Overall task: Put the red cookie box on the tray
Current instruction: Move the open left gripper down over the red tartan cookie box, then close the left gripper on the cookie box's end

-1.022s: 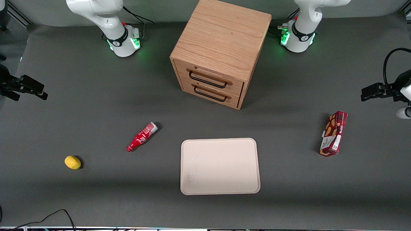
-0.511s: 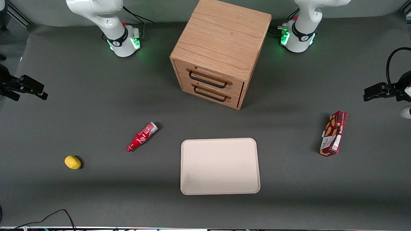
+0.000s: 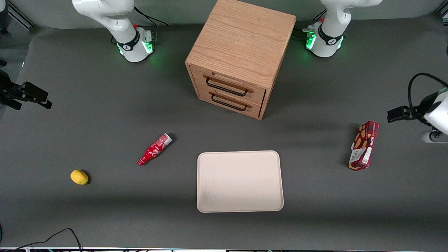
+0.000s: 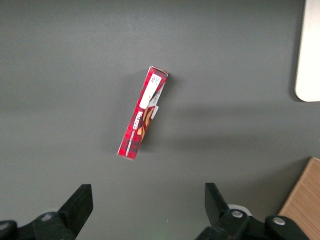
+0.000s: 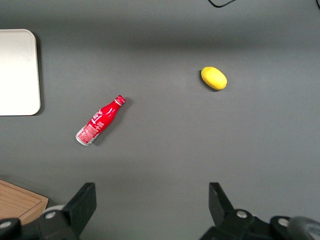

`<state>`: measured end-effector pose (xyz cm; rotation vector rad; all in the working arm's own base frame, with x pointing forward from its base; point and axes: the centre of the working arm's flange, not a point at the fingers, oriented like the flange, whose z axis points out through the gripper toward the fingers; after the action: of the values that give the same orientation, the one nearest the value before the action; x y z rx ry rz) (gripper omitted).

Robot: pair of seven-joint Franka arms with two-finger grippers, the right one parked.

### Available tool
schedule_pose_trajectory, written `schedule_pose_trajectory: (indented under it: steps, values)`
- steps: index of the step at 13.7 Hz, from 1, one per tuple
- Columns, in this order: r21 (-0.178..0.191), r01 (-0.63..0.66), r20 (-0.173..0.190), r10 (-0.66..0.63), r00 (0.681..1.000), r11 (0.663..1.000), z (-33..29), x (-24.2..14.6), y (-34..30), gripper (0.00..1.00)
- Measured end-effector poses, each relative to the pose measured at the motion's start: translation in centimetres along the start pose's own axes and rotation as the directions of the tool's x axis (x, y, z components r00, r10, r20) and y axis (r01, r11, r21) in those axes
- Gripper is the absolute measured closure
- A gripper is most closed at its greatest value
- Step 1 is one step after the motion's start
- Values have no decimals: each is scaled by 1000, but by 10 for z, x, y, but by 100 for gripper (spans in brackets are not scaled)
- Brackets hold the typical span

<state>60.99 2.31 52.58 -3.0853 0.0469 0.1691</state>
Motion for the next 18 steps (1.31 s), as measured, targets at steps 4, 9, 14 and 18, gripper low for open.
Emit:
schedule_pose_trajectory:
  steps: [4,9,14,18]
  values:
    - [-3,-40,-55,40,998,999,83,9,-16,0]
    - [11,-143,-101,144,984,990,195,1,-16,0]
    - [-9,-240,-120,237,964,971,231,8,-26,0]
    - [-17,-294,-121,289,949,956,257,11,-34,0]
